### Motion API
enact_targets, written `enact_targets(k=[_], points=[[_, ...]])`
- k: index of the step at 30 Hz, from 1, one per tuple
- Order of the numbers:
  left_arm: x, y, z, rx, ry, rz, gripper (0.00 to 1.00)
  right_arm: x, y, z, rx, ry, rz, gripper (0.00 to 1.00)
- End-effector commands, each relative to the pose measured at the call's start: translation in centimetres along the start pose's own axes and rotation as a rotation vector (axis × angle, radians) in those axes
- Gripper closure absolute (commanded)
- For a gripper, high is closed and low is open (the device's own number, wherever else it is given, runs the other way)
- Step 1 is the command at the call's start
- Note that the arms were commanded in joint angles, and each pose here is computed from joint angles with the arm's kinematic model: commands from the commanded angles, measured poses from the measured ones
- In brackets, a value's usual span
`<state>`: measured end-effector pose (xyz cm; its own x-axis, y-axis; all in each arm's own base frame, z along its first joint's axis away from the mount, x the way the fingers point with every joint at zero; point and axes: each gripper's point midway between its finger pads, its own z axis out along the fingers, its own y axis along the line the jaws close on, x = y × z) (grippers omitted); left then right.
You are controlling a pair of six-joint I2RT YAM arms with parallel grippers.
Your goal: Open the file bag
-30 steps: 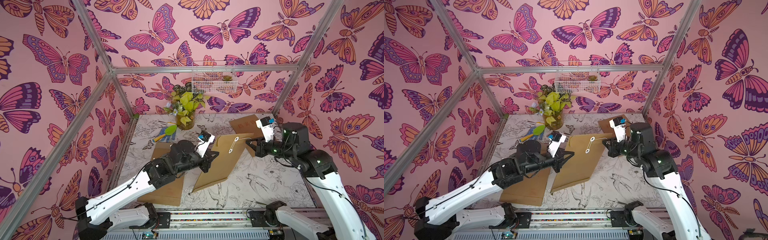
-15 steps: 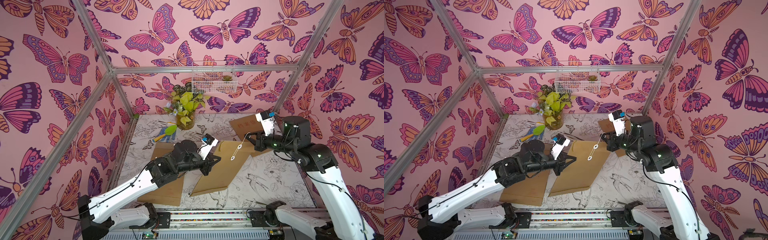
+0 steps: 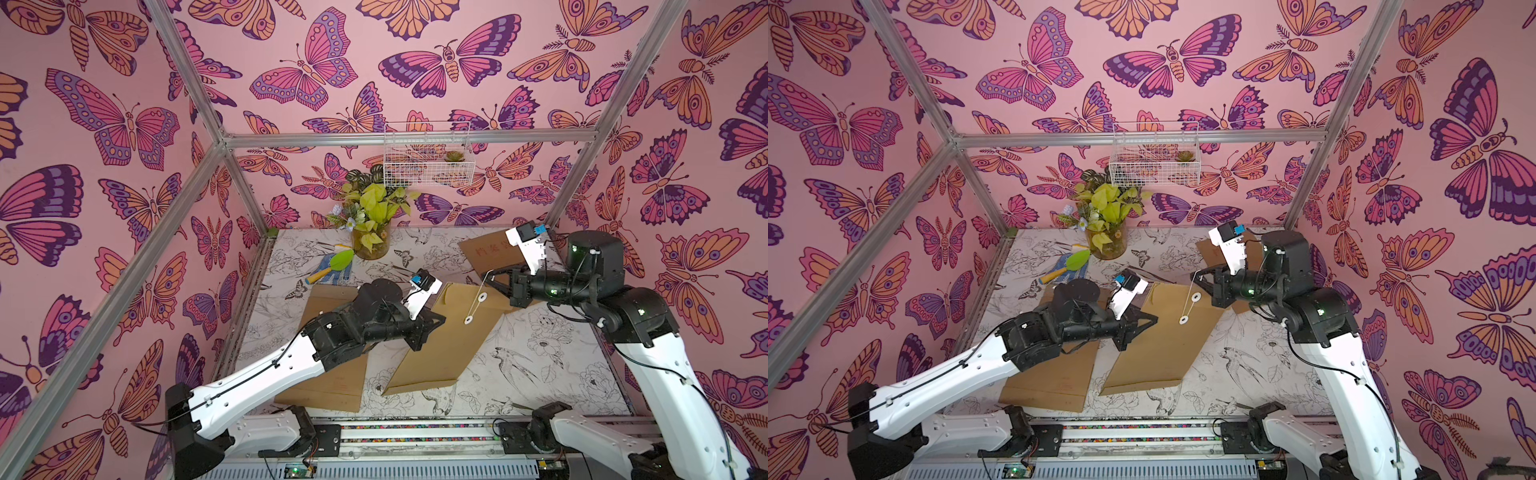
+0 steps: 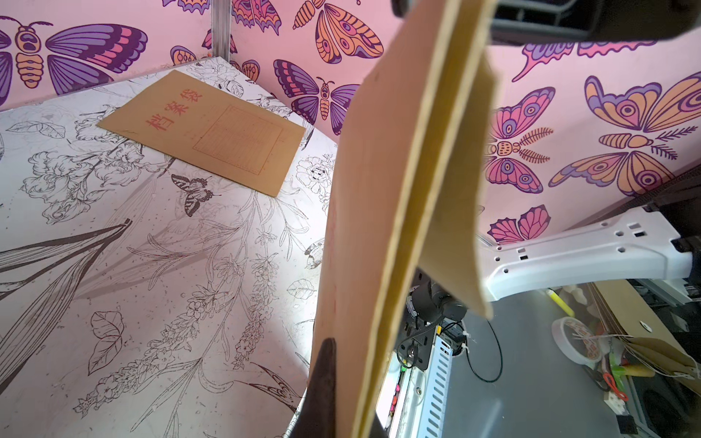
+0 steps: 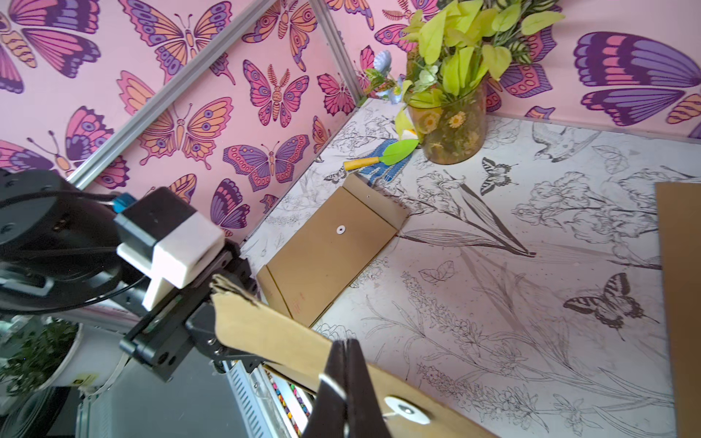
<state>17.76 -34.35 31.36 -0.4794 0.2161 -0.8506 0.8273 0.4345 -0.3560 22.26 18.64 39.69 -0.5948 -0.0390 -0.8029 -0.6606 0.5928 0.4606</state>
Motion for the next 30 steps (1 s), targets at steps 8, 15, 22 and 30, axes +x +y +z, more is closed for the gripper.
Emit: enact_targets(k=[8,15,22,30], points=[[-0.3,1.3,0.6,-0.051,-0.034,-0.034,1.0,-0.1,1.6,0.6,-0.117,0.007,0.02,1.0],[-0.8,3.3,1.2,-0.126,-0.091,-0.086,1.0,-0.1,0.4,1.3,-0.071,0.008,0.044,1.0],[-1.3,4.1,1.0,-0.161,-0.132,-0.106,1.0,-0.7,-0.4,2.8,-0.082,-0.013,0.057,1.0],[-1.5,4.2,0.3,-0.17,-0.153,-0.112,1.0,-1.4,1.4,3.5,-0.138,-0.008,0.058,1.0]])
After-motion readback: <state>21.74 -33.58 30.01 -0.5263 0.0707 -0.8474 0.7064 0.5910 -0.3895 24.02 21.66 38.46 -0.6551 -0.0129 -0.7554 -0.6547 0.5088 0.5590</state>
